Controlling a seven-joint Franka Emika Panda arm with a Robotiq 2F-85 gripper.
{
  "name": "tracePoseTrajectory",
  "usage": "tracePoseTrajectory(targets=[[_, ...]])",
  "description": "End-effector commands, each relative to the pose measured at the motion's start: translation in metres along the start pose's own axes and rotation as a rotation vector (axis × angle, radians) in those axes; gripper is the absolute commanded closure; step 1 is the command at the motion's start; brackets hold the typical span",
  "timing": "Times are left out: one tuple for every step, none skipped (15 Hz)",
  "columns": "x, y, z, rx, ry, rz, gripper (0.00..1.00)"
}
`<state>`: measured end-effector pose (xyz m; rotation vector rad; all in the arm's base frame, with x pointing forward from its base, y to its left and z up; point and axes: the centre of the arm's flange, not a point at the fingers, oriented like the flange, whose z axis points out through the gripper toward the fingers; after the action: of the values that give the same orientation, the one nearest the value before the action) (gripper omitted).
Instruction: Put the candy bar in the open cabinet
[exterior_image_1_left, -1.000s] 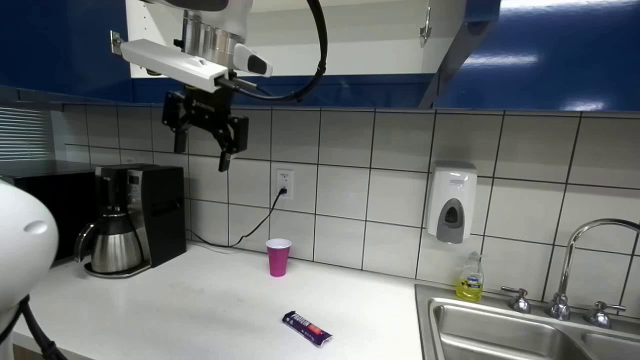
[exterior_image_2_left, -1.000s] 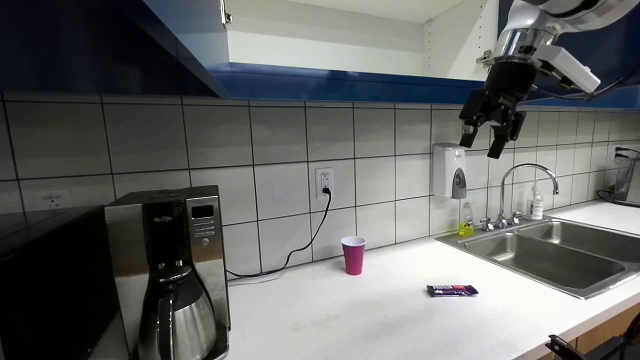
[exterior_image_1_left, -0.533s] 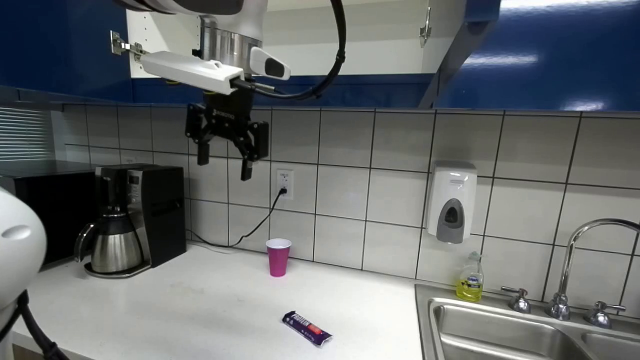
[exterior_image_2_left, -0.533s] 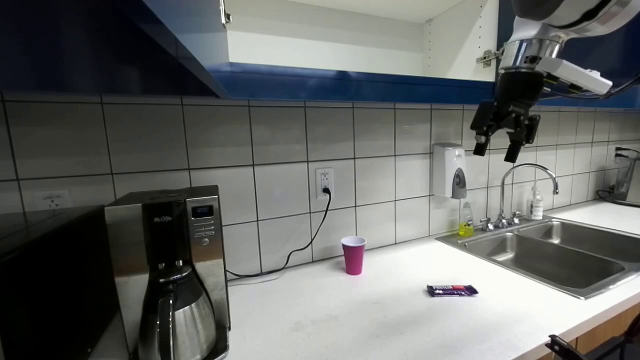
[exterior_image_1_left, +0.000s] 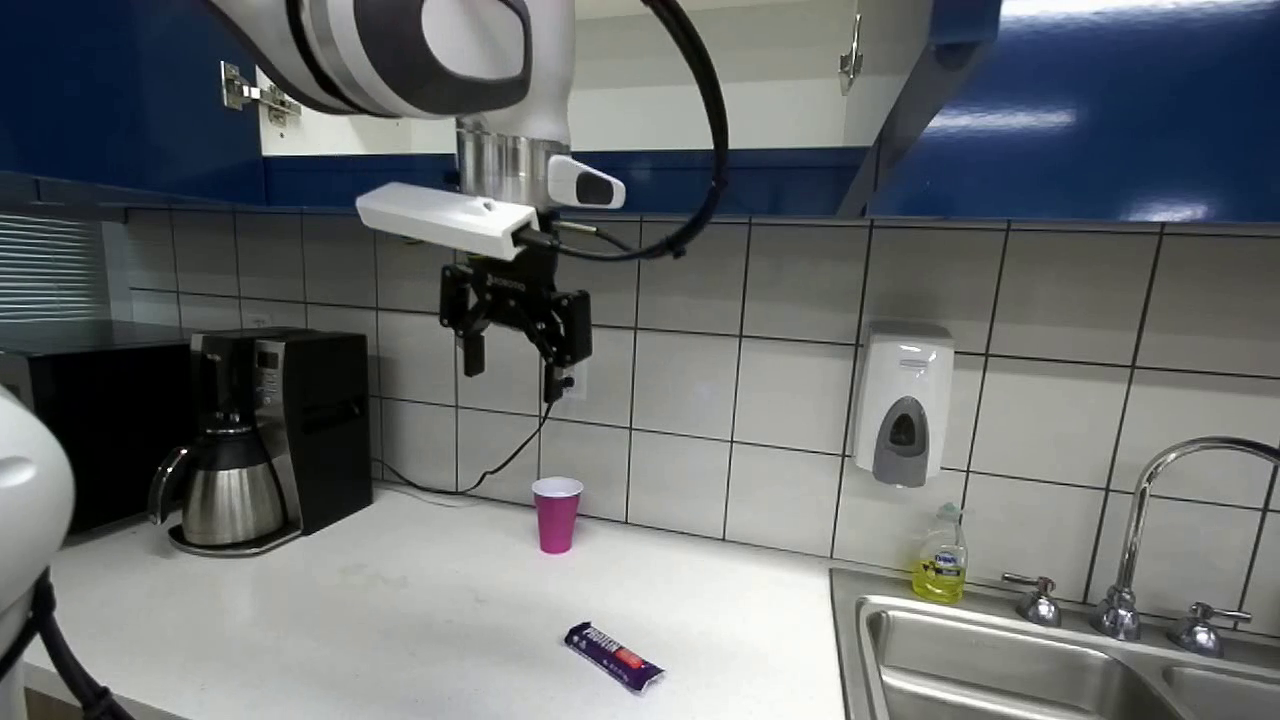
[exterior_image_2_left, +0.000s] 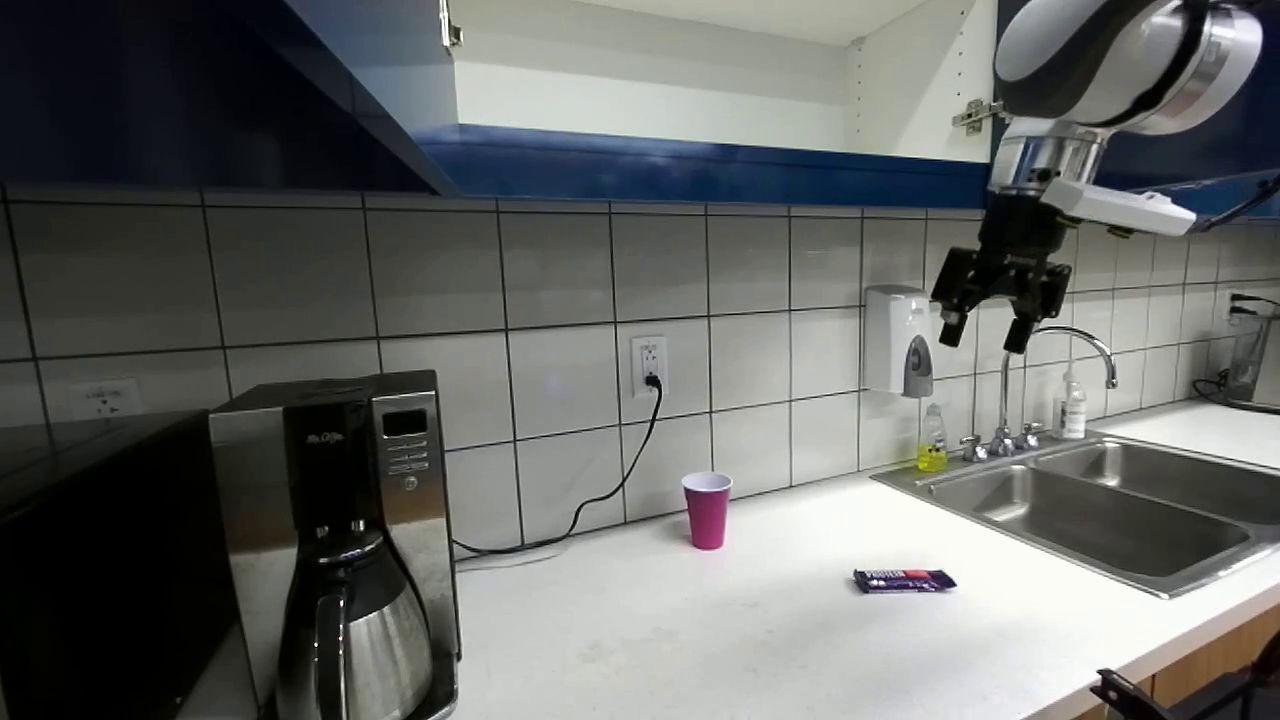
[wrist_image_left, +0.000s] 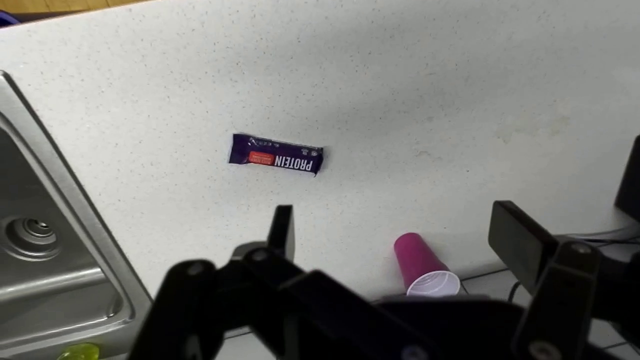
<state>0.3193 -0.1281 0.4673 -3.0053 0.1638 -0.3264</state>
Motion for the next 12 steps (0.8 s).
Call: tracePoseTrajectory(targets=[[0.022,0.022,0.047,-0.042,-0.010,0.058,0.00],[0.024,0.027,0.059,-0.046,-0.019,0.069,0.00],[0.026,0.031,0.070,-0.048,-0.027,0.076,0.00],[0.027,0.036,0.082,-0.048,-0.041,0.086,0.00],[0.029,0.039,0.094,-0.044,-0.056,0.094,0.00],[0.030,0.042,0.104,-0.045,-0.074,0.103,0.00],[0.031,0.045,0.116,-0.046,-0.087,0.110,0.00],[0.032,0.048,0.126,-0.048,-0.100,0.116,0.00],[0.034,0.051,0.137,-0.048,-0.110,0.123,0.00],[0.037,0.054,0.147,-0.050,-0.118,0.131,0.00],[0.040,0.057,0.157,-0.055,-0.122,0.138,0.00],[0.043,0.060,0.166,-0.057,-0.126,0.147,0.00]])
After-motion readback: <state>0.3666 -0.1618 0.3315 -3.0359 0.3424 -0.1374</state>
